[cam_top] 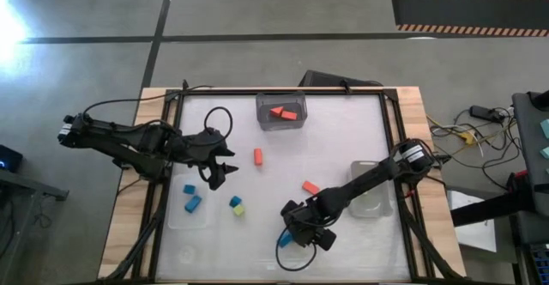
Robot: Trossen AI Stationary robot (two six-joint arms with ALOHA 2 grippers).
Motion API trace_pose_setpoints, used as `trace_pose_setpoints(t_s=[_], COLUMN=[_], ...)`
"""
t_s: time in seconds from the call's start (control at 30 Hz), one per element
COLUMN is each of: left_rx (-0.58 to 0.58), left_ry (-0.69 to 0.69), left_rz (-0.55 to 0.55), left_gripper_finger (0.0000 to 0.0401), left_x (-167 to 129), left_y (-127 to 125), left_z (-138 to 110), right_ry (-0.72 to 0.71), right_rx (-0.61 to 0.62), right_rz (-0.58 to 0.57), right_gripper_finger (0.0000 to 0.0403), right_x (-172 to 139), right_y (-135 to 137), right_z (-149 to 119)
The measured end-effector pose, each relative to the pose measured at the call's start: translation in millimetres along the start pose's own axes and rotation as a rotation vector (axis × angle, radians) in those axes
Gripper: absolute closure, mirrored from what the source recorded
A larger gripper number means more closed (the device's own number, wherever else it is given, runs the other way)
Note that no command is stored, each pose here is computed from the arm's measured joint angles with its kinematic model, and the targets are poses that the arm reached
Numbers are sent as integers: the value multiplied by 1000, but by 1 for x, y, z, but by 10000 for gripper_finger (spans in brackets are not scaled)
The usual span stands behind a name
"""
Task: Sort & place blocks by color
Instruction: Put the green block into the gray bin
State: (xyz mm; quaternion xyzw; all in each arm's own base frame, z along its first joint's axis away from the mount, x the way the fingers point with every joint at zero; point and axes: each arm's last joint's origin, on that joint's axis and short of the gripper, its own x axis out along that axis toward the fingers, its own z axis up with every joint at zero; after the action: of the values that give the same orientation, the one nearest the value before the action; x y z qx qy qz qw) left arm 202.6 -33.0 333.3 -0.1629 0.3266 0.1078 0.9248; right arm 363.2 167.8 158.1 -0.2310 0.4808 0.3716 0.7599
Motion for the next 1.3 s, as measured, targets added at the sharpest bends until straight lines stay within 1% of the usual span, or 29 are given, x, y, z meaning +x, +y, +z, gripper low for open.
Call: trace_pose_setpoints(t_s=[0.13,0.4,0.5,0.63,0.77,0.93,1.03,1.17,1.23,1.3], left_rx=[1,1,1,1,1,0,-1,-3,-3,-3], left_ry=[-2,-2,-2,-2,-2,-3,-9,-19,-19,-21], left_rz=[2,2,2,2,2,1,-2,-8,-8,-9], left_gripper_finger=[173,173,173,173,173,173,173,173,173,173], left_x=[0,0,0,0,0,0,0,0,0,0], left_y=[0,0,0,0,0,0,0,-1,-1,-1], left_z=[0,0,0,0,0,0,1,2,2,2], right_ry=[0,-2,-4,-4,-3,-18,-40,-82,-98,-113], right_rx=[0,0,-1,-1,1,13,60,118,190,312], right_rz=[0,-1,-1,-1,-1,-11,-23,-57,-100,-155], right_gripper_finger=[183,266,286,287,277,287,288,288,288,288], right_x=[0,0,-1,-1,-2,-11,-23,-49,-65,-84], right_y=[0,0,0,0,0,-1,-1,2,4,7], right_z=[0,0,0,0,0,1,4,8,9,9])
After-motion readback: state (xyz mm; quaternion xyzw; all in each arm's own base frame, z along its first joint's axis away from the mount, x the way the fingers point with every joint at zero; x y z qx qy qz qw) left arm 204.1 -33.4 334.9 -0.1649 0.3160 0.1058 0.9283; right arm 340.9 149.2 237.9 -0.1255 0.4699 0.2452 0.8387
